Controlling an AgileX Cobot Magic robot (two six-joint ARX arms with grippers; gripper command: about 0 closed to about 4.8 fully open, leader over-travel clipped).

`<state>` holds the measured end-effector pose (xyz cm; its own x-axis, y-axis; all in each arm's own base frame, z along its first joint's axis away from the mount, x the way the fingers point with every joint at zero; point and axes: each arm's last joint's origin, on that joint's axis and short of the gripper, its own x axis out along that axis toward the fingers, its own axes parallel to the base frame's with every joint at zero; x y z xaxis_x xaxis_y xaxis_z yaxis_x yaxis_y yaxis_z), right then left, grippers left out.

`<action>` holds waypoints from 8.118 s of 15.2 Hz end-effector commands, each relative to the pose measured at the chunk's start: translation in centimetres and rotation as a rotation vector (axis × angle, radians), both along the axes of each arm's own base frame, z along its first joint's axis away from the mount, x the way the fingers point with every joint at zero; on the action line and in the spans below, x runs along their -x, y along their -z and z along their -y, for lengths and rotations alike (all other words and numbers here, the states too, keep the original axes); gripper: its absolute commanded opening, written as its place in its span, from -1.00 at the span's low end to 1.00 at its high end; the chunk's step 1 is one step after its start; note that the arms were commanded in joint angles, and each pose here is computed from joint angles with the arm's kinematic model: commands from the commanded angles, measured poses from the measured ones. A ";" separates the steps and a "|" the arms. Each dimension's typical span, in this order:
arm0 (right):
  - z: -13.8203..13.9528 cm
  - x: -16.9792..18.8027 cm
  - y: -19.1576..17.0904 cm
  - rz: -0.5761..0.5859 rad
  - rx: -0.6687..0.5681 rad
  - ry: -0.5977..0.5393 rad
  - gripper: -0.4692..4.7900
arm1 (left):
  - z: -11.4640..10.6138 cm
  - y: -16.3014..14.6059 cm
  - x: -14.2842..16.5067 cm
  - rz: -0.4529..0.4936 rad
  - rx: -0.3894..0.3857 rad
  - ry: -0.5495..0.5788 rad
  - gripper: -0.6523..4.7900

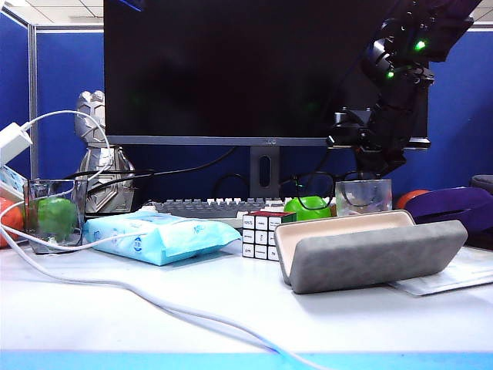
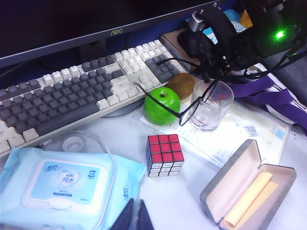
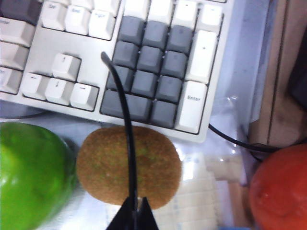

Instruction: Pick up the glasses, fold the temples of the glasses, place the glasses into the glasses case, and finally close the glasses case.

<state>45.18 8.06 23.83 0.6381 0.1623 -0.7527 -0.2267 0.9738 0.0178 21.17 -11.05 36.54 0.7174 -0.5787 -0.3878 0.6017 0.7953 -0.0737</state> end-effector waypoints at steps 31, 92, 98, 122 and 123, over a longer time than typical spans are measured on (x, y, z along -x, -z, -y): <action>-3.4 9.9 -20.4 0.647 -0.639 -0.986 -0.83 | 0.9 -2.1 -0.4 -0.085 0.425 0.102 -0.78; -13.1 15.8 -24.5 0.922 -0.926 -1.306 0.26 | 1.7 -6.4 0.6 -0.453 0.913 0.633 -0.78; -8.2 15.6 -26.3 0.901 -0.876 -1.192 0.14 | 1.6 -6.4 0.3 -0.313 0.910 0.568 -0.78; -10.5 20.2 -25.5 0.343 -0.966 -1.384 -0.85 | 1.2 -5.6 -1.1 -0.158 0.986 0.119 -0.78; -10.6 20.1 -25.5 0.356 -0.964 -1.386 -0.84 | 1.2 -5.6 -1.1 -0.163 0.982 0.132 -0.78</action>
